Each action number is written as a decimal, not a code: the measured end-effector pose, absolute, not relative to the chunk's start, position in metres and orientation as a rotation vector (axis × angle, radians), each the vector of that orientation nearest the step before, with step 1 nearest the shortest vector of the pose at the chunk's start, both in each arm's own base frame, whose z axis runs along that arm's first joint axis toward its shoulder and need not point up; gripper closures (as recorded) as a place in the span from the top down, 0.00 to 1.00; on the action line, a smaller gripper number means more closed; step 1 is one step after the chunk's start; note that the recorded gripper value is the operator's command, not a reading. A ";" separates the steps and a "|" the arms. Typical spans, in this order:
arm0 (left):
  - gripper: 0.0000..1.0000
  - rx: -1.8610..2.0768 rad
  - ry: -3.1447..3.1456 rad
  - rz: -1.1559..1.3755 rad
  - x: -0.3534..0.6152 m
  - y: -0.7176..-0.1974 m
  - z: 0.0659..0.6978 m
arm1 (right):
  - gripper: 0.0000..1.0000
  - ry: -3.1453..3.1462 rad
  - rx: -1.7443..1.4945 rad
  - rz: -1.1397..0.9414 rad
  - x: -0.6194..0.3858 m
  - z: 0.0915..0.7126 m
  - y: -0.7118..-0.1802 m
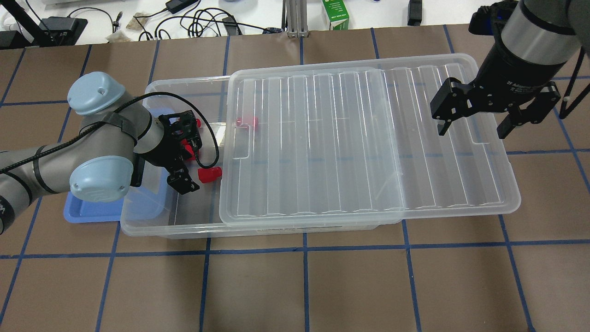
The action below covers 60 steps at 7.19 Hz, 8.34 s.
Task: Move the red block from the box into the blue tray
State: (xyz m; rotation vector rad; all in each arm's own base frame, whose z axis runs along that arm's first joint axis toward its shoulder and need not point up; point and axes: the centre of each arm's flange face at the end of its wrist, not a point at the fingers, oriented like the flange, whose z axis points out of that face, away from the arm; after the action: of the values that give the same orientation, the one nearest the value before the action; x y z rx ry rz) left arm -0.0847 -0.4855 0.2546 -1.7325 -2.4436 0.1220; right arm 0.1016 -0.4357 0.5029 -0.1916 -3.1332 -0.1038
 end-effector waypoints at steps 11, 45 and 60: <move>1.00 -1.846 -2.348 0.104 -0.083 -0.498 0.194 | 1.00 -3.120 -0.202 -0.038 0.126 0.488 -0.450; 0.00 -0.626 -2.908 0.104 0.182 -0.513 0.268 | 1.00 -3.233 0.059 -0.201 -0.113 0.346 -0.525; 1.00 -0.191 -3.042 0.265 0.177 -0.530 0.308 | 1.00 -3.223 -0.147 -0.203 0.046 0.332 -0.546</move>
State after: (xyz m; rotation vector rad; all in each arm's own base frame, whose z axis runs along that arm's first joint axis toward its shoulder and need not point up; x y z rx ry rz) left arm 0.1775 -0.5302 0.3077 -0.1909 -3.0422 0.2652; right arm 0.0456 -0.5465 0.3325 -0.1472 -3.2233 -0.2033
